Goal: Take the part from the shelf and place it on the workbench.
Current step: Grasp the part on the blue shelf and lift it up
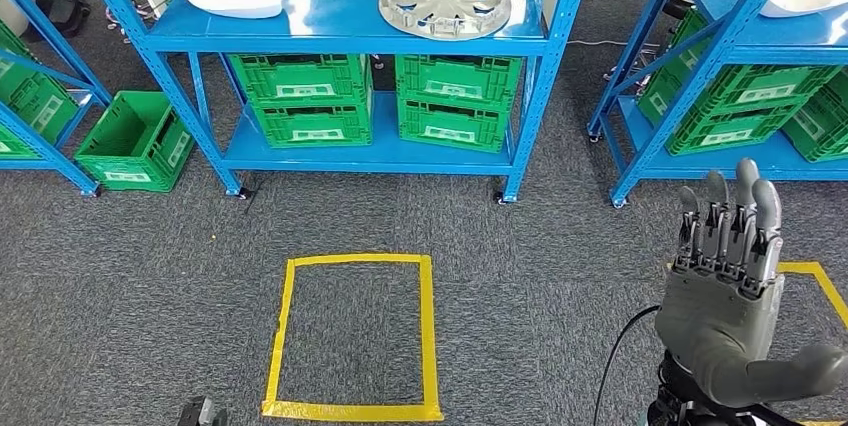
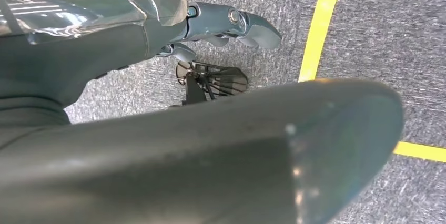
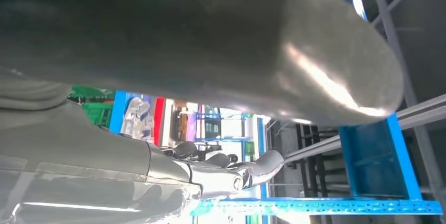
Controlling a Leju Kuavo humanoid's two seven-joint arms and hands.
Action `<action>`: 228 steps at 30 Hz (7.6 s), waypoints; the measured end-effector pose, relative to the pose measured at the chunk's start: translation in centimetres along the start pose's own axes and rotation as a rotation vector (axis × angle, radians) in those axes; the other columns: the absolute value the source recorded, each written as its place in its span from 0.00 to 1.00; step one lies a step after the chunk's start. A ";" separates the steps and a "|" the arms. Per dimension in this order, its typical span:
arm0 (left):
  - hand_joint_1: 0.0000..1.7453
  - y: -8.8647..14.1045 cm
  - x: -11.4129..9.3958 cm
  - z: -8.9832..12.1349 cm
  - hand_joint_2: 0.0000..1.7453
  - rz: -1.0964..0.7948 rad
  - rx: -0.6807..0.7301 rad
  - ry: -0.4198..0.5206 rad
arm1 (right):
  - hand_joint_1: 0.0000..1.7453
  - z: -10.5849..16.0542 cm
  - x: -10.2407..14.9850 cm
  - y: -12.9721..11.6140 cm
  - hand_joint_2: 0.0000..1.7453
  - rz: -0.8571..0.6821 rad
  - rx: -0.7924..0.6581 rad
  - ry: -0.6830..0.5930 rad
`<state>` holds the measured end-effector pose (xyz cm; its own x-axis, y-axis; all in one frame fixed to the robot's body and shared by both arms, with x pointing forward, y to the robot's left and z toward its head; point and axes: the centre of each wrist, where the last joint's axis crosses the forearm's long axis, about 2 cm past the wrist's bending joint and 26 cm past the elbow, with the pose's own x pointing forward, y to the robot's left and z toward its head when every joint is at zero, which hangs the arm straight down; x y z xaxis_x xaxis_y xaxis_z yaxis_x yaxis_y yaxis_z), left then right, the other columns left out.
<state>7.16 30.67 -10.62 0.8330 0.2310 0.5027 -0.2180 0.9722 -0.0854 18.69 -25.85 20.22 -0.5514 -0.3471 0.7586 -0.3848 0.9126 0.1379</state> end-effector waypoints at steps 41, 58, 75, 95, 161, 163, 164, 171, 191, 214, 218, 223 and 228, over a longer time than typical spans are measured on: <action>0.00 -0.7 -0.3 0.1 0.00 0.069 0.029 0.002 | 0.00 -1.4 0.0 -0.4 0.00 0.000 0.036 -0.019; 0.00 -0.5 -0.8 0.3 0.00 0.052 0.023 0.010 | 0.00 -1.3 0.4 -0.4 0.00 0.010 0.034 -0.018; 0.00 -0.8 -0.8 0.3 0.00 0.062 0.020 0.011 | 0.00 -0.9 0.6 -0.5 0.00 0.017 0.016 -0.007; 0.00 -0.7 -1.2 0.5 0.00 0.074 0.026 0.013 | 0.00 -0.7 0.6 -0.6 0.00 0.010 0.022 0.014; 0.00 -0.9 -1.5 0.6 0.00 0.098 0.027 -0.007 | 0.00 1.7 0.5 -2.8 1.00 0.344 -0.141 0.282; 0.00 -0.9 -1.5 0.6 0.00 0.096 0.025 -0.003 | 0.00 1.9 0.5 -3.3 1.00 0.469 -0.151 0.343; 0.00 -0.9 -1.5 0.6 0.00 0.094 0.024 -0.002 | 0.00 2.0 0.4 -3.6 1.00 0.533 -0.153 0.370; 0.00 -0.8 -1.5 0.6 0.00 0.073 0.012 0.022 | 0.00 3.5 -0.4 -6.5 1.00 0.833 -0.143 0.530; 0.00 -2.0 -0.1 -0.1 0.00 0.084 0.008 0.014 | 0.00 2.0 -0.2 -10.7 1.00 0.909 -0.111 0.230; 0.00 -2.1 -0.1 0.0 0.00 0.119 0.005 -0.022 | 0.00 -2.6 -5.5 -6.8 1.00 0.656 0.074 0.353; 0.00 -2.4 0.0 -0.1 0.00 0.114 -0.016 -0.019 | 0.00 -1.9 -6.1 -7.7 1.00 0.666 0.064 0.426; 0.00 -2.5 0.4 -0.2 0.00 0.108 -0.029 -0.029 | 0.00 -1.4 -6.8 -8.7 1.00 0.661 0.076 0.510; 0.00 -2.5 0.6 -0.3 0.00 0.116 -0.030 -0.036 | 0.00 -1.3 -7.4 -9.7 1.00 0.670 0.080 0.556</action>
<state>8.35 28.41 -10.39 0.7846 0.3406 0.5181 -0.2957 0.9400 -0.1702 27.49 -31.89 14.07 -0.2469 0.4315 0.8677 -0.1718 0.8617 -0.4774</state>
